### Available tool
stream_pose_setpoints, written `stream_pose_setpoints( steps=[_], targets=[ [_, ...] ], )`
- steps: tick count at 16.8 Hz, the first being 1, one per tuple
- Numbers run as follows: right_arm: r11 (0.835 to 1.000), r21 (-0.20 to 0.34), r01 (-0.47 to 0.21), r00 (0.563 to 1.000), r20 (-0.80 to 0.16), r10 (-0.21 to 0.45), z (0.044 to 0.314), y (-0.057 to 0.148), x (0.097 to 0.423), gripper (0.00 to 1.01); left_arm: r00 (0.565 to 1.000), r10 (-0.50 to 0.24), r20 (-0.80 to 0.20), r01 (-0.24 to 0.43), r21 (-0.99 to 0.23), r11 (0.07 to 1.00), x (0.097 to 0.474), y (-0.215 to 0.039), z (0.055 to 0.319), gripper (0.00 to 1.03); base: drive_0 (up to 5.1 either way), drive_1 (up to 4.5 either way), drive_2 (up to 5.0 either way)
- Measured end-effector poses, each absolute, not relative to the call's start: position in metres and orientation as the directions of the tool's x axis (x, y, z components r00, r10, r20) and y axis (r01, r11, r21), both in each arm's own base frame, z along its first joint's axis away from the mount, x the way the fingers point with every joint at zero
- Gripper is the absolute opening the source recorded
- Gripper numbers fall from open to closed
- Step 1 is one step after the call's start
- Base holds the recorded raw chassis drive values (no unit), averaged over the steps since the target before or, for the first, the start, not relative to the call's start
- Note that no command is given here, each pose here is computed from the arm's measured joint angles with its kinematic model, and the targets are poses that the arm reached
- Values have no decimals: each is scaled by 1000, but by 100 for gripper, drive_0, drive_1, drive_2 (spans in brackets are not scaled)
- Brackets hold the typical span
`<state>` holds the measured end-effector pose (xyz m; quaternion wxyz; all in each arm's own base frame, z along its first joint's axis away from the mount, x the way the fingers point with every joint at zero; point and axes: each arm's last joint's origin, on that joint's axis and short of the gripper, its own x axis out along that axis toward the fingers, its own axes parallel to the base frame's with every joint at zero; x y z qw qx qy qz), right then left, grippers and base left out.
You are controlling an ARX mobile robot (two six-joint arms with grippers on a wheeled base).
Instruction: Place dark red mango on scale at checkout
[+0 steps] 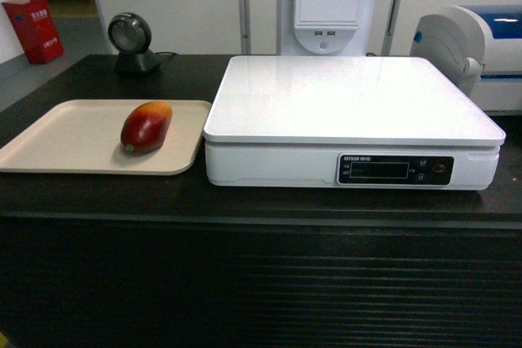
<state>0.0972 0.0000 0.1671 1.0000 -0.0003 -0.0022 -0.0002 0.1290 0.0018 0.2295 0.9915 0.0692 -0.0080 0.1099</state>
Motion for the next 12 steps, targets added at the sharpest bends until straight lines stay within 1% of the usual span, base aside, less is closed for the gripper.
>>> stream_pose_setpoints(
  steps=[2, 3, 4, 5, 7, 8, 12],
  targets=[
    [1000, -1, 0, 1000, 4, 0, 167, 0, 97, 98, 984, 179, 12, -179, 143, 973, 165, 21, 231, 98, 0, 0, 0],
    [1000, -1, 0, 1000, 5, 0, 167, 0, 97, 98, 993, 115, 10, -115, 139, 984, 196, 28, 238, 98, 0, 0, 0],
    [1000, -1, 0, 1000, 4, 0, 167, 0, 97, 98, 998, 53, -34, -48, 131, 990, 228, 32, 239, 98, 0, 0, 0],
    [1000, -1, 0, 1000, 4, 0, 167, 0, 97, 98, 981, -25, -192, 43, 93, 995, 291, 33, 217, 98, 0, 0, 0],
    [1000, -1, 0, 1000, 4, 0, 167, 0, 97, 98, 959, -69, -276, 89, 60, 994, 325, 28, 203, 98, 0, 0, 0],
    [1000, -1, 0, 1000, 4, 0, 167, 0, 97, 98, 942, -95, -322, 115, 44, 992, 349, 22, 195, 98, 0, 0, 0],
    [1000, -1, 0, 1000, 4, 0, 167, 0, 97, 98, 899, -163, -405, 183, 11, 983, 411, -4, 177, 98, 0, 0, 0]
  ],
)
